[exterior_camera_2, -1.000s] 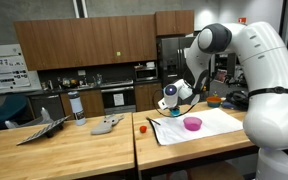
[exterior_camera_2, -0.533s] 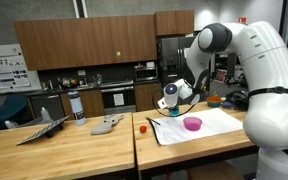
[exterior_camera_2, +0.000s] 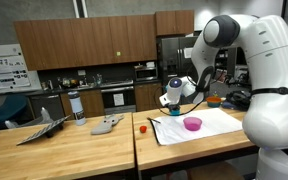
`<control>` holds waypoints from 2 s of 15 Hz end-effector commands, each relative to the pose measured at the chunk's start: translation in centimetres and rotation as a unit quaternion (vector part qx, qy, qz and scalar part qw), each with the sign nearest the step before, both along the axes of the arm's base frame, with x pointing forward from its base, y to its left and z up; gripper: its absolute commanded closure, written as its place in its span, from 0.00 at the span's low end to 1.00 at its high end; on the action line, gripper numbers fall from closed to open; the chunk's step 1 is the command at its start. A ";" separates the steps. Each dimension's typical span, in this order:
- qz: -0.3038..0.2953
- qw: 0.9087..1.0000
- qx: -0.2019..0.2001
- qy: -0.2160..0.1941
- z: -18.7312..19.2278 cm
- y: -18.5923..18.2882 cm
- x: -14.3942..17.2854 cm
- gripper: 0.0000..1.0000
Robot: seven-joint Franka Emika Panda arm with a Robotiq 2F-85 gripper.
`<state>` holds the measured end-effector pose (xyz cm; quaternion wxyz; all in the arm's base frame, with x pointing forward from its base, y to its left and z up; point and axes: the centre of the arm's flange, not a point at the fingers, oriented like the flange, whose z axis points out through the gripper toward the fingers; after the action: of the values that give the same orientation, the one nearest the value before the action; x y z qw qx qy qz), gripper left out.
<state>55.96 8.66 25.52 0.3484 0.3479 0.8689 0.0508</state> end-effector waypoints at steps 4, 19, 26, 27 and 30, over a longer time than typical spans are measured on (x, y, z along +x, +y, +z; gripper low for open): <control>-0.030 0.999 -0.001 0.016 4.3 -2.6 -3.8 0.99; 0.058 0.991 0.116 0.038 10.4 -5.9 -7.3 0.99; 0.060 0.993 0.099 0.032 5.3 -4.2 -8.2 0.95; 0.060 0.993 0.099 0.032 5.4 -4.3 -8.2 0.99; 0.056 0.985 0.153 0.057 5.5 -4.1 -7.0 0.99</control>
<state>47.62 4.79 30.16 0.2715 0.3347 0.8899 0.1497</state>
